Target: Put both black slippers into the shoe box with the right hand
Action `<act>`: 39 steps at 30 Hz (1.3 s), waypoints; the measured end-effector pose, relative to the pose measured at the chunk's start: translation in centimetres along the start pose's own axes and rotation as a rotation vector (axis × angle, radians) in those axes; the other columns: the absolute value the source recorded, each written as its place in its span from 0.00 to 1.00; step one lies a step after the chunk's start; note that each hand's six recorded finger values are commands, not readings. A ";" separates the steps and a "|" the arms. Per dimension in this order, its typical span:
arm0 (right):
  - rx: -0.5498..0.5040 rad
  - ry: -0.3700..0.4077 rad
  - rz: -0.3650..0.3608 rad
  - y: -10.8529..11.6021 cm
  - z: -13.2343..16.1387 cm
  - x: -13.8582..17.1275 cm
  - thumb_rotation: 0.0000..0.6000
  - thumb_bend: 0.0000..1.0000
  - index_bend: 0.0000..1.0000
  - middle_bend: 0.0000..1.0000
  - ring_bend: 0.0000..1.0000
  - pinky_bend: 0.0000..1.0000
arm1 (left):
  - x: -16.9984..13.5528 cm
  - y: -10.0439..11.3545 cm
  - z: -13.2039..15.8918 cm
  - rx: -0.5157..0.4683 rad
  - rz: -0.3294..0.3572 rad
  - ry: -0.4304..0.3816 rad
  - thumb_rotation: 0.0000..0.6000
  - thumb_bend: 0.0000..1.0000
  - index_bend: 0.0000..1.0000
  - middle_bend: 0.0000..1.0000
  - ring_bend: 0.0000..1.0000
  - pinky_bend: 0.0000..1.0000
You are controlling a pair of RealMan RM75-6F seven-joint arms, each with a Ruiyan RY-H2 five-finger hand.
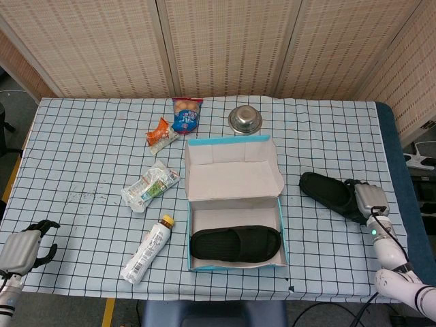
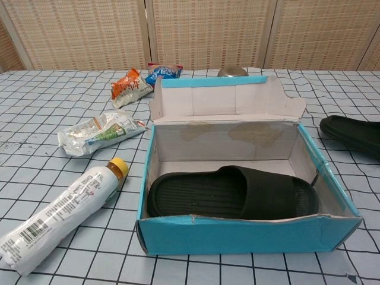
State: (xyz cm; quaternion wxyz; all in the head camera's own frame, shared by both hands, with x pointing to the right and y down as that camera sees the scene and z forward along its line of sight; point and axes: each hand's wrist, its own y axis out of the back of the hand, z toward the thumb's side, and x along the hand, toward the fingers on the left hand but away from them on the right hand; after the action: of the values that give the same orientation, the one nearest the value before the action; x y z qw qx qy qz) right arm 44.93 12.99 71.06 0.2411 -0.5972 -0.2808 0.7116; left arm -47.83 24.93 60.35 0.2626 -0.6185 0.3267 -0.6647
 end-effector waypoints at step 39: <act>0.056 0.723 -0.664 2.9 27.3 12.0 1.00 0.10 0.70 0.71 0.55 0.53 | 0.0 0.1 -0.3 -0.018 -0.001 -0.003 1.00 0.44 0.30 0.25 0.29 0.46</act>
State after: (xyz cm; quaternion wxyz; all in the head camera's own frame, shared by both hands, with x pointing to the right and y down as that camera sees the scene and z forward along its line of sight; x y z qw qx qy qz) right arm 15.95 15.99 64.04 0.5531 -0.6774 -0.3350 0.3508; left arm -48.11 24.86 60.25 0.2574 -0.6221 0.3320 -0.6607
